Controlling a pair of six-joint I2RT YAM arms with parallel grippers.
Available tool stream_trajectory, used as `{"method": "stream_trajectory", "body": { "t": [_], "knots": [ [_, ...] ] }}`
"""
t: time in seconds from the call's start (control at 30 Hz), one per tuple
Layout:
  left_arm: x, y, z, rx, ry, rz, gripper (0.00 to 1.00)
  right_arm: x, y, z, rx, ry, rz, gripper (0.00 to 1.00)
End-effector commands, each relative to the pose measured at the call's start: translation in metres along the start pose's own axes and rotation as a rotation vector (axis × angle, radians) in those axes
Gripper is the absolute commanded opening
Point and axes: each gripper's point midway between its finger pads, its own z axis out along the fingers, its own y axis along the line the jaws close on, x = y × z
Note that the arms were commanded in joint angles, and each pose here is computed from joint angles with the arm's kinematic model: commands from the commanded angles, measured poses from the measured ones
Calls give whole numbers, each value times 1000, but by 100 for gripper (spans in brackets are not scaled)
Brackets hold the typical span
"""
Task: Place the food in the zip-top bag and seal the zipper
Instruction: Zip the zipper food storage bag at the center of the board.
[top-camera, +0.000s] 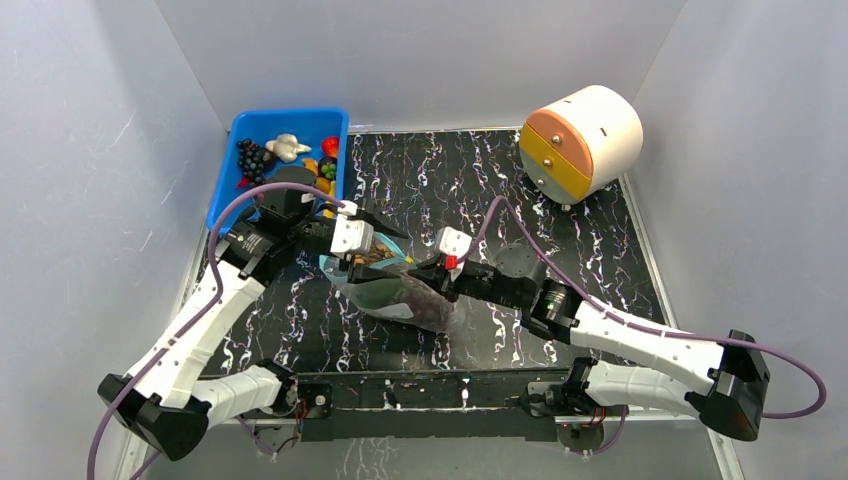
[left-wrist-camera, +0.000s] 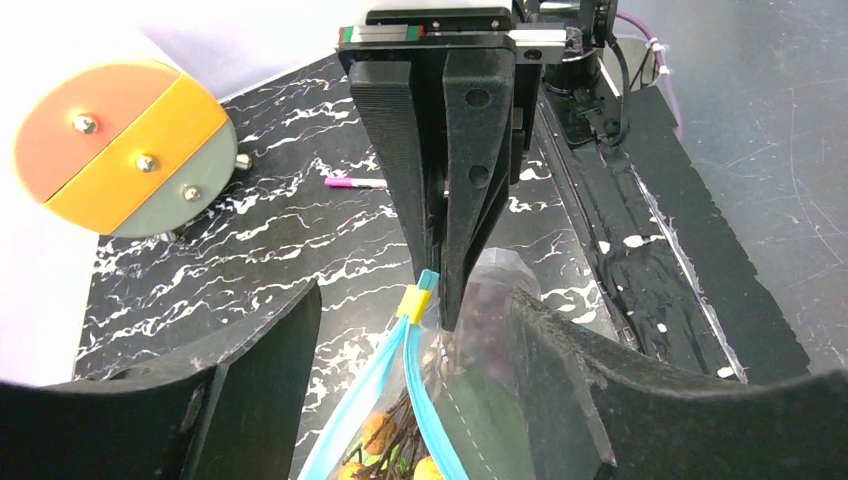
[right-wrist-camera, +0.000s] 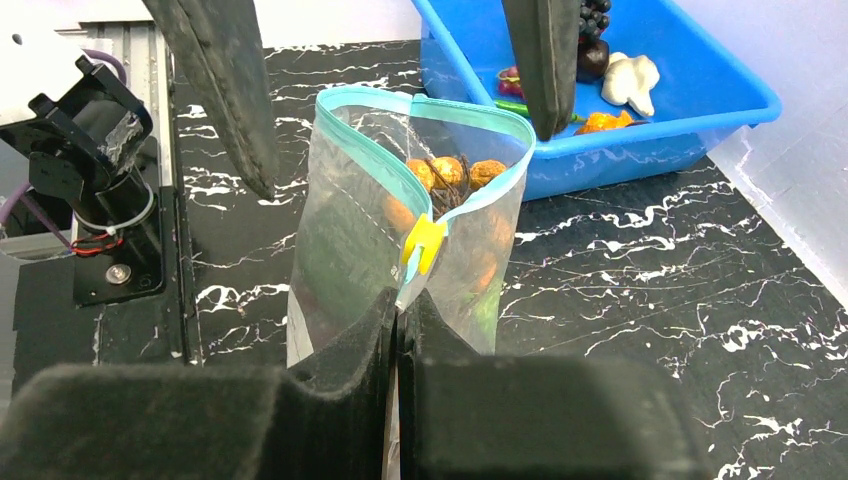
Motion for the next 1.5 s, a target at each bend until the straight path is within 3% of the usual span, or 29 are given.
{"method": "stream_trajectory", "body": {
  "t": [0.0,0.27,0.63,0.87,0.93,1.03,1.47],
  "knots": [
    [-3,-4,4,79,-34,32,64,-52,-9,0,8,-104,-51,0],
    [2,-2,8,110,-29,18,44,-51,-8,1,-3,-94,-53,0],
    [4,-5,11,146,-42,-14,37,-56,-5,3,-24,-101,-52,0],
    [8,-2,13,153,-34,-16,17,-53,-4,3,-29,-91,-48,0],
    [6,-3,14,164,-43,-17,18,-53,-5,3,-28,-90,-50,0],
    [5,-5,13,173,-51,-22,33,-56,-5,2,-25,-102,-53,0],
    [7,-5,15,187,-47,-43,29,-55,-3,4,-40,-101,-50,0]
  ]
}}
